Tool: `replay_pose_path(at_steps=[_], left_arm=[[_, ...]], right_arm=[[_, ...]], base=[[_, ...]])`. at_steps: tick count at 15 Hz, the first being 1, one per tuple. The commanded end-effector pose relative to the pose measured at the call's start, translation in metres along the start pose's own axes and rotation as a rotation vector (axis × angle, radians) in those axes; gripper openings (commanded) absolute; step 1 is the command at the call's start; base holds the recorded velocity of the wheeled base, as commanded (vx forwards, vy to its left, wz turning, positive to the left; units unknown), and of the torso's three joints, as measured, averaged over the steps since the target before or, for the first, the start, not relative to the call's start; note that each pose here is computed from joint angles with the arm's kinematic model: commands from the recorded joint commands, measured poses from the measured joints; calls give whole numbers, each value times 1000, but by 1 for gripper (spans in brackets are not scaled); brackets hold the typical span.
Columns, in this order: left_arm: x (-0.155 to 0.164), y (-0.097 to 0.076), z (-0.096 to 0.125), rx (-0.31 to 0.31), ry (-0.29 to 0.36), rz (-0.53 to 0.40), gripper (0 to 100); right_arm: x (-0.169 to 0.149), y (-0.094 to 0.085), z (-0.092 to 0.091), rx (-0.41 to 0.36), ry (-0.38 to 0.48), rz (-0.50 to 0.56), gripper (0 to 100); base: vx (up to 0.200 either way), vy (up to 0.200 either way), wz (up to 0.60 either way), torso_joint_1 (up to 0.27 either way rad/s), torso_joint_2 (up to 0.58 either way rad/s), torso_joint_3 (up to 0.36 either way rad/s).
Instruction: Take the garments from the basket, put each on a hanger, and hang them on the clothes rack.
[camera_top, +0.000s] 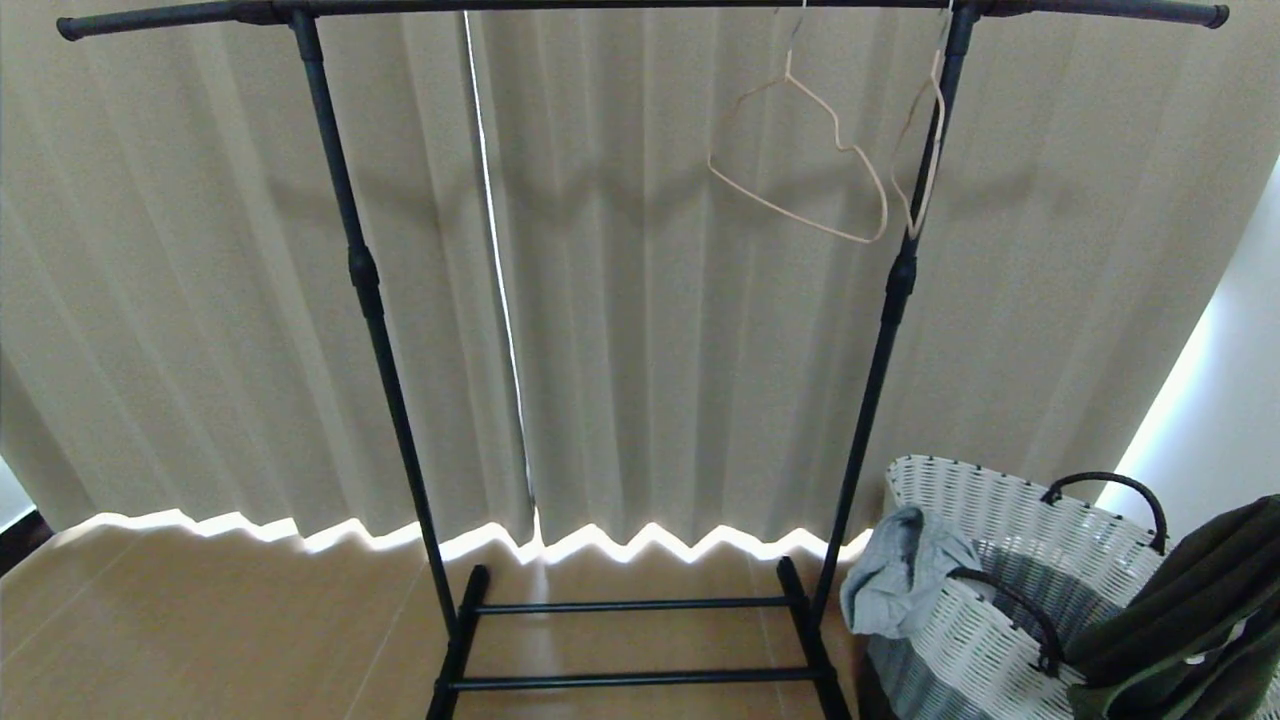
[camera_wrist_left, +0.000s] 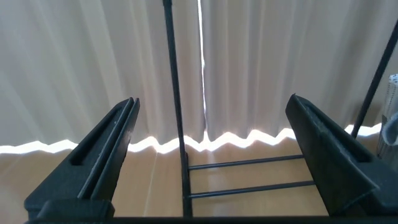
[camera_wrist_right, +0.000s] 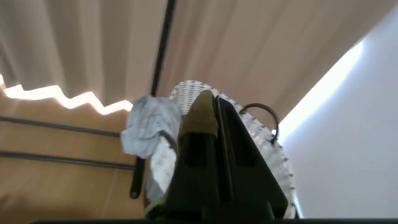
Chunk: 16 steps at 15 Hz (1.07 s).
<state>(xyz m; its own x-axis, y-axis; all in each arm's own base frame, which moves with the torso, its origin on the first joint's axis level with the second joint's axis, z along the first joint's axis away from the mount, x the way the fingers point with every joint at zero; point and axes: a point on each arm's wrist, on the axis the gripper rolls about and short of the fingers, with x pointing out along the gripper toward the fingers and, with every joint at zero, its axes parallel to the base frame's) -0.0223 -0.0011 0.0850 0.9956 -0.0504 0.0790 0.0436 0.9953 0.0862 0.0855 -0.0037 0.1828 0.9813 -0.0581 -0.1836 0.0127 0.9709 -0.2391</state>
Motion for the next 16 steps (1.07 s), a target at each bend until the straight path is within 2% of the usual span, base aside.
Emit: replay_pose_path(at_steps=[1,3,5,8,9,10,11,13,15,16], left_arm=[[0,0,0,6,1,-2,100],[0,0,0,17,1,0,100],[0,0,0,60,-4,-17,100],[0,-3,3,104,-42,-139,100],[-2,-4,14,109,-79,-199,100],[-3,-4,16,111,-90,-211,100],[1,-3,39,110,-90,-282,100],[20,-1,70,92,-33,-380,100],[47,-1,85,64,34,-487,100],[58,-1,89,57,52,-512,100]], right_arm=[[0,4,2,-10,-8,47,0],[-1,8,8,-21,-19,112,0],[-2,12,14,-32,-27,174,0],[-2,20,26,-45,-55,274,0],[-4,20,27,-12,-66,279,0],[-4,20,27,0,-65,281,0],[-5,21,32,84,-78,328,0],[-7,23,44,98,-124,439,0],[-7,28,51,112,-139,524,0],[-5,30,55,116,-141,544,0]], base=[[0,0,0,0,0,0],[0,0,0,0,0,0],[0,0,0,0,0,0],[0,0,0,0,0,0],[0,0,0,0,0,0],[0,0,0,0,0,0],[0,0,0,0,0,0],[0,0,0,0,0,0],[0,0,0,0,0,0],[0,0,0,0,0,0]])
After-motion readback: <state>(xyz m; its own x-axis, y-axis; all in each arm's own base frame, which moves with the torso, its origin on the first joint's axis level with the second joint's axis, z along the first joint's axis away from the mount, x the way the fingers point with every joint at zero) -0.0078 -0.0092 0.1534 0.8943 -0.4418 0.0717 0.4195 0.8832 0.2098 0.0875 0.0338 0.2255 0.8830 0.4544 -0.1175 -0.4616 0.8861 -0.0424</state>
